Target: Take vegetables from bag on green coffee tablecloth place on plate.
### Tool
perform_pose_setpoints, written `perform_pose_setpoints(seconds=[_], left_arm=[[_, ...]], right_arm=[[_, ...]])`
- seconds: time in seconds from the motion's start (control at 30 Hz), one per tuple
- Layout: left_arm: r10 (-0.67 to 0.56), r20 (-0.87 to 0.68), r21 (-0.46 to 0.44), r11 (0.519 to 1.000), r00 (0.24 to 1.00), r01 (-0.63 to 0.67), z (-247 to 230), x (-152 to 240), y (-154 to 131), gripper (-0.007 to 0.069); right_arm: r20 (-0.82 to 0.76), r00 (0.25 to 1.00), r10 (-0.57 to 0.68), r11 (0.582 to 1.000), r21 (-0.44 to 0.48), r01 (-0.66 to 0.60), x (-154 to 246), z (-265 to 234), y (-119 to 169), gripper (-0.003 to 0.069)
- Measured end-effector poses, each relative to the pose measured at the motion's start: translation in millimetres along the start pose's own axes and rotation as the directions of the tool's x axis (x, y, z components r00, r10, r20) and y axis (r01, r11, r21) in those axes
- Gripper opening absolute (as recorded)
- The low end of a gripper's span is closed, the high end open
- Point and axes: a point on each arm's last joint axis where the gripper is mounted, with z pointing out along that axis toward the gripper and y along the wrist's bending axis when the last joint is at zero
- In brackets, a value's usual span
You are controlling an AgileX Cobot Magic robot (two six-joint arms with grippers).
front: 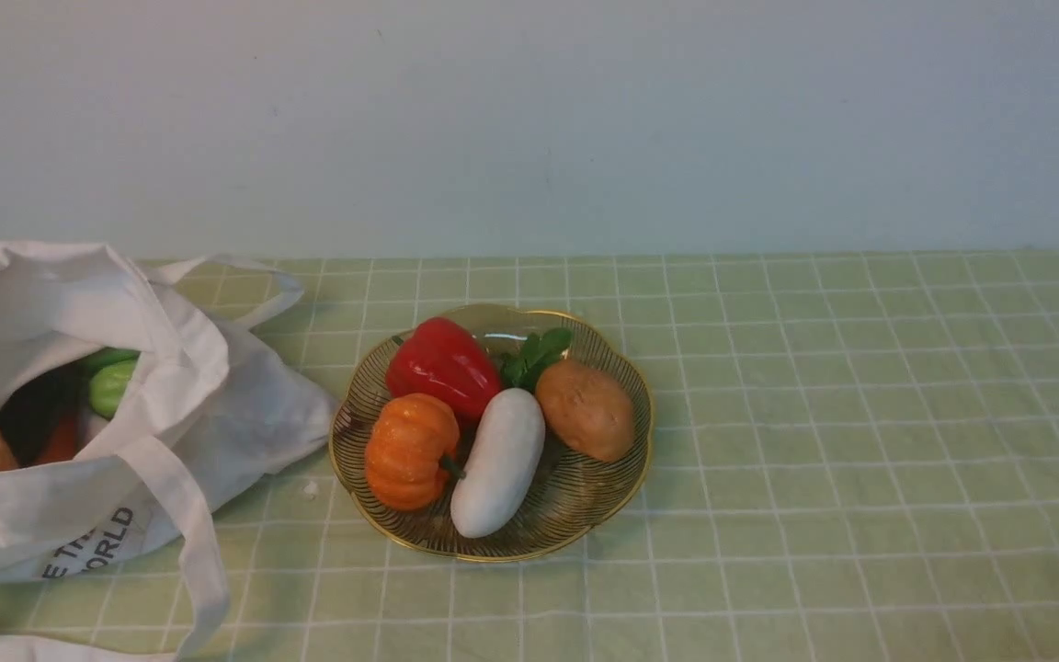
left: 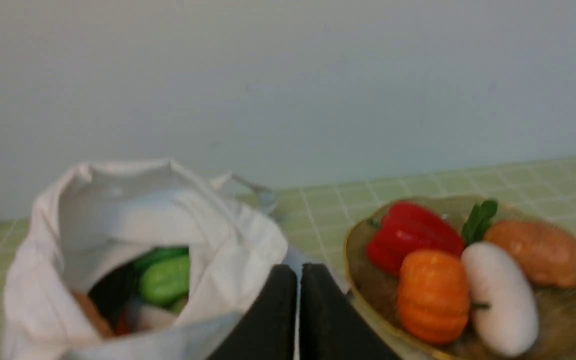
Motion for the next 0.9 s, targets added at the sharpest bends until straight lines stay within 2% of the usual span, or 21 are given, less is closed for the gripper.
perform_pose_setpoints(seconds=[0.07, 0.27, 0.53, 0.7, 0.9], left_arm=[[0.007, -0.056, -0.018, 1.0, 0.998, -0.008, 4.2, 38.8, 1.6, -0.0005], [0.084, -0.134, -0.016, 0.996, 0.987, -0.087, 8.5, 89.5, 2.8, -0.0005], [0.174, -0.101, -0.025, 0.984, 0.98, -0.177, 6.3, 90.4, 3.6, -0.0005], [0.162, -0.11, -0.079, 0.982, 0.981, -0.171, 6.2, 90.4, 6.5, -0.0005], [0.096, -0.115, -0.088, 0.99, 0.989, -0.107, 6.1, 91.6, 6.6, -0.0005]], right_arm=[[0.0, 1.0, 0.0, 1.0, 0.0, 0.0, 0.0, 0.0, 0.0, -0.0015], [0.0, 1.0, 0.0, 1.0, 0.0, 0.0, 0.0, 0.0, 0.0, -0.0015], [0.0, 1.0, 0.0, 1.0, 0.0, 0.0, 0.0, 0.0, 0.0, -0.0015], [0.0, 1.0, 0.0, 1.0, 0.0, 0.0, 0.0, 0.0, 0.0, -0.0015], [0.0, 1.0, 0.0, 1.0, 0.0, 0.0, 0.0, 0.0, 0.0, -0.0015]])
